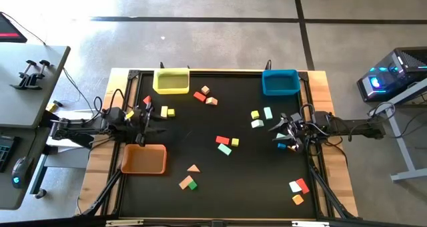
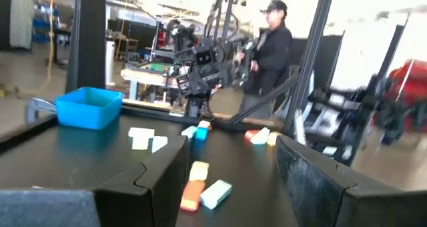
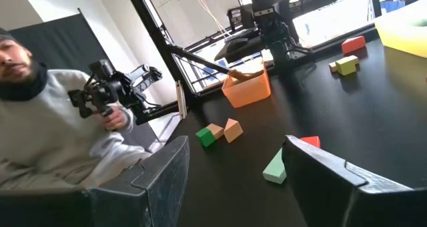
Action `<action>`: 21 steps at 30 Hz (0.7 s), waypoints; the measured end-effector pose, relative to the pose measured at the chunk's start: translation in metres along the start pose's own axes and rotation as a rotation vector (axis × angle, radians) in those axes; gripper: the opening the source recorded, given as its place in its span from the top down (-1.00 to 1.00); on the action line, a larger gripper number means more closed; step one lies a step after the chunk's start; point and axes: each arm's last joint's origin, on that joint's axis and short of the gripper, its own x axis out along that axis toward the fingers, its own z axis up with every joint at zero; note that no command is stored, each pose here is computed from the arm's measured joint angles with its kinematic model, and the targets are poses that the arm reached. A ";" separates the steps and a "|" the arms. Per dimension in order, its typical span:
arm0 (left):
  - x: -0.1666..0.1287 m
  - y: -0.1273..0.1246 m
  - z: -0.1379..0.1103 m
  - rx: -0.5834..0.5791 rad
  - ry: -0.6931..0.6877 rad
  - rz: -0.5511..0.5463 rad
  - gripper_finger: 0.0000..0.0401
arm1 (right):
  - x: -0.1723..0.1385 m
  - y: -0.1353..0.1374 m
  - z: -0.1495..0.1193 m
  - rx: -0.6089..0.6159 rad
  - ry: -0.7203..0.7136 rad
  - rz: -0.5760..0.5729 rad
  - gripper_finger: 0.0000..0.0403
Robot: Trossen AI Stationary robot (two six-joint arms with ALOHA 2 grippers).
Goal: Sort blocks by size
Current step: Put the brown wooden block into the orange bin
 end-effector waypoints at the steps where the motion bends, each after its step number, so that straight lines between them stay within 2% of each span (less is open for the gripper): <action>1: 0.000 0.000 0.002 -0.047 -0.022 -0.005 -0.05 | 0.000 0.000 0.000 -0.001 0.000 0.000 -0.17; 4: 0.000 -0.002 0.008 -0.207 -0.072 -0.030 -0.05 | 0.000 0.000 0.000 0.001 0.000 0.000 -0.17; 8: 0.005 -0.003 0.015 -0.250 -0.159 -0.011 -0.05 | 0.000 0.000 0.000 0.000 0.000 0.000 -0.17; 14: 0.023 -0.003 0.015 -0.153 -0.198 0.118 -0.05 | 0.000 0.000 0.000 0.000 0.000 0.000 -0.17; 21: 0.053 0.002 0.010 0.037 -0.067 0.305 -0.05 | 0.000 0.000 0.000 -0.002 0.000 0.000 -0.17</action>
